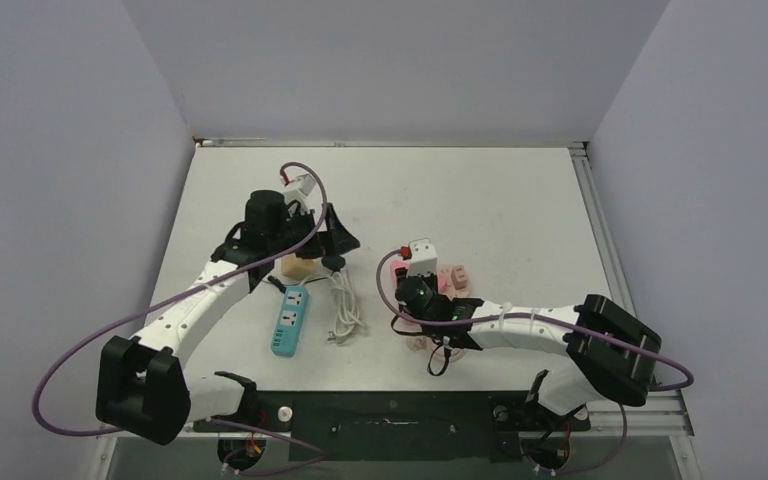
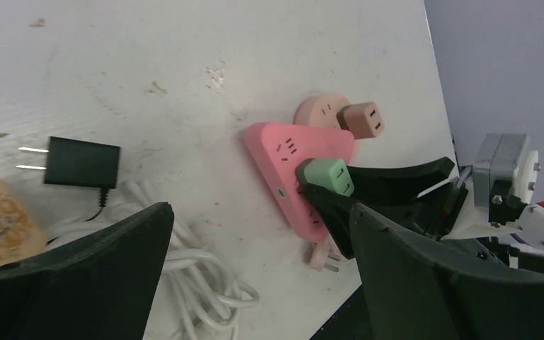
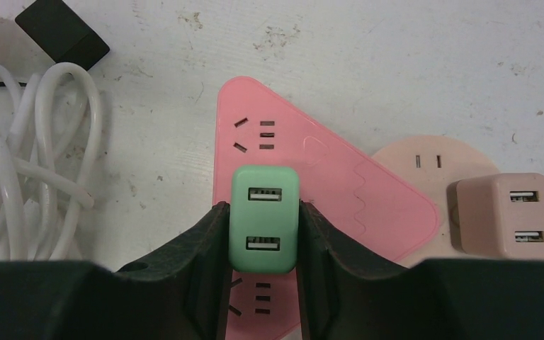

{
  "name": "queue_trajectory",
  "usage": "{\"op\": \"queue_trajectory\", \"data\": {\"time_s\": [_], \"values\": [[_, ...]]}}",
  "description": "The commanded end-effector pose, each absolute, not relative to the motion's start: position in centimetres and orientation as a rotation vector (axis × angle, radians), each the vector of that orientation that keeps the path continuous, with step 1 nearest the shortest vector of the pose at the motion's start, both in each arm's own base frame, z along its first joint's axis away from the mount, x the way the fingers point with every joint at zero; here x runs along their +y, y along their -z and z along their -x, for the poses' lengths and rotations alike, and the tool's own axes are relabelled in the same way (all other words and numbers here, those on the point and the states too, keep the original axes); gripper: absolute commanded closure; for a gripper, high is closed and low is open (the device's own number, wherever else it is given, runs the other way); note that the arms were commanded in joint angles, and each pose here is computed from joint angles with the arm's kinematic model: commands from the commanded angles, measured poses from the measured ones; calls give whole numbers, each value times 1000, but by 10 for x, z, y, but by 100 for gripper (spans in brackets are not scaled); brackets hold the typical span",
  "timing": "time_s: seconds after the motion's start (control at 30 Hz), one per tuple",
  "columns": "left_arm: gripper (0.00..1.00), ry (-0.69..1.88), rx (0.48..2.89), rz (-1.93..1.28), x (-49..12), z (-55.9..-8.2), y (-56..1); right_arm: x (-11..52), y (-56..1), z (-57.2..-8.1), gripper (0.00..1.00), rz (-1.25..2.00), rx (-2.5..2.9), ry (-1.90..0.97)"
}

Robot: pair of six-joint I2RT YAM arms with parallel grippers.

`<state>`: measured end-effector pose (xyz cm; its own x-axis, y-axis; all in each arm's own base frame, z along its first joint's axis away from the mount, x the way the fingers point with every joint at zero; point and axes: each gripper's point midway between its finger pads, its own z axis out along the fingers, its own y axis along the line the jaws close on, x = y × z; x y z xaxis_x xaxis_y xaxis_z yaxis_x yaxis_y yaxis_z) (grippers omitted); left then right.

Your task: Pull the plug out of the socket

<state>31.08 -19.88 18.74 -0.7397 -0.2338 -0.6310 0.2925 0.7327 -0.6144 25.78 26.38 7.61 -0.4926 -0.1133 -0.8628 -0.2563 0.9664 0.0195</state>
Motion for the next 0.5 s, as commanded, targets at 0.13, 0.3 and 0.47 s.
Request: {"op": "queue_trajectory", "data": {"time_s": [0.13,0.3,0.47], "values": [[10,1307,2238,-186,-269,-282,-173,282,-107,-258,95,169,1998,-379],[14,1417,2337,-134,-285,-275,-147,281,-113,-254,95,157,1983,-417],[22,1477,2409,-81,-294,-269,-125,280,-114,-253,95,151,1977,-436]]}}
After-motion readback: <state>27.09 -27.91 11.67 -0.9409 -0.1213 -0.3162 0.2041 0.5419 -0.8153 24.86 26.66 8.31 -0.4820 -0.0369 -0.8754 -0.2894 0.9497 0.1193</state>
